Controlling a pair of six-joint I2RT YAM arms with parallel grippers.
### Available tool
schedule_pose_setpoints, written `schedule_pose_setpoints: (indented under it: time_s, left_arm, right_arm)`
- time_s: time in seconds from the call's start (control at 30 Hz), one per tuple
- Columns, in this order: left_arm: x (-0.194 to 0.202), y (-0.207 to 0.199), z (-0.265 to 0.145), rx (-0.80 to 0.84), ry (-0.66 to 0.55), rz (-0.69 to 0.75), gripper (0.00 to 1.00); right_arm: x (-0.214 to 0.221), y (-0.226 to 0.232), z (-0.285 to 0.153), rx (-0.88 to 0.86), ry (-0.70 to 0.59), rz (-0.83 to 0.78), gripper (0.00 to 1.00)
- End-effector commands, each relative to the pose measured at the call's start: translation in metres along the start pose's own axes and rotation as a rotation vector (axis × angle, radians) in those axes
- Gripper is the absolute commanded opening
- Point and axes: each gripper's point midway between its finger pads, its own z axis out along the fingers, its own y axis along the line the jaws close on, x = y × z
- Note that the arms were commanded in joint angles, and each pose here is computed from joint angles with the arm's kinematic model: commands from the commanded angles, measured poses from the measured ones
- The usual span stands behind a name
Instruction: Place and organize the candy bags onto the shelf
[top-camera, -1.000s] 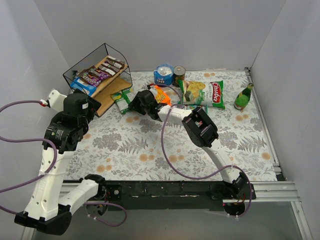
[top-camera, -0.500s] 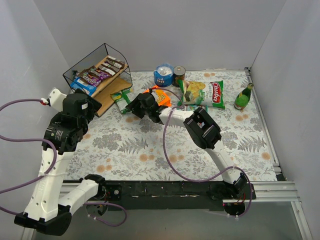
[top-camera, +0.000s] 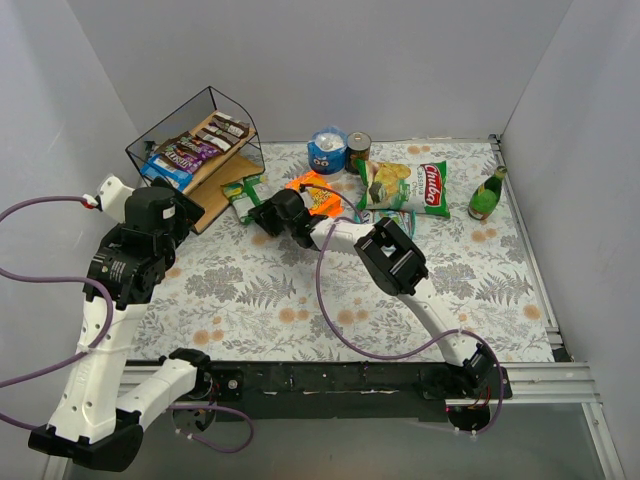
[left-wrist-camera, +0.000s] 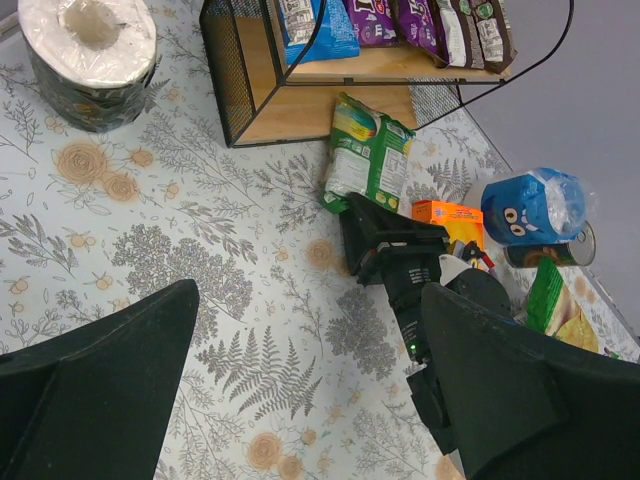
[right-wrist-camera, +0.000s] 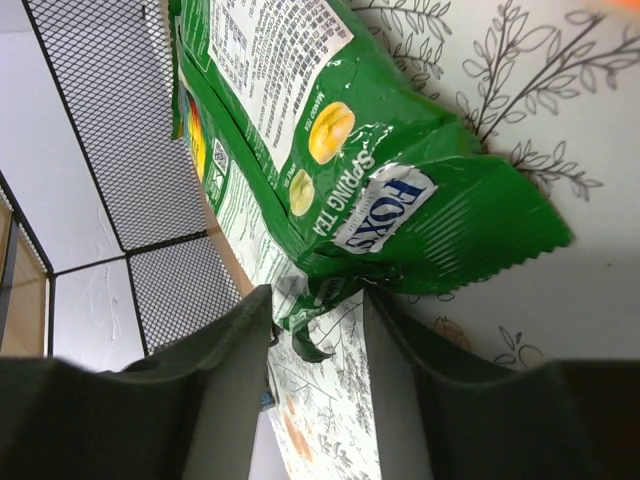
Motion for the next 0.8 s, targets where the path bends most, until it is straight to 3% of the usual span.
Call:
schedule_pose_setpoints:
  time_s: [0.0, 0.13, 0.17, 0.27, 0.57, 0.77]
  left_arm:
    - [-0.014, -0.002, -0.008, 0.012, -0.036, -0.01, 0.94]
    - [-0.013, 0.001, -0.008, 0.005, -0.035, -0.014, 0.95]
    - [-0.013, 0.001, -0.008, 0.004, -0.035, -0.017, 0.94]
    - [-0.013, 0.001, -0.008, 0.004, -0.036, -0.02, 0.95]
    - [-0.011, -0.001, -0.006, 0.008, -0.031, -0.024, 0.94]
    - [-0.009, -0.003, -0.005, 0.016, -0.019, -0.022, 0.94]
  right_arm:
    - [-0.012, -0.025, 0.012, 0.057, -0.074, 0.079, 0.43]
    - [-0.016, -0.027, 0.009, 0.06, -0.09, 0.067, 0.27]
    - [-0.016, -0.026, 0.009, 0.053, -0.09, 0.052, 0.16]
    - [-0.019, -0.018, 0.01, 0.02, -0.075, -0.033, 0.01]
    - [-0.003, 0.047, 0.019, -0.237, 0.021, -0.36, 0.01]
    - [0.009, 0.054, 0.018, -0.366, 0.067, -0.632, 0.01]
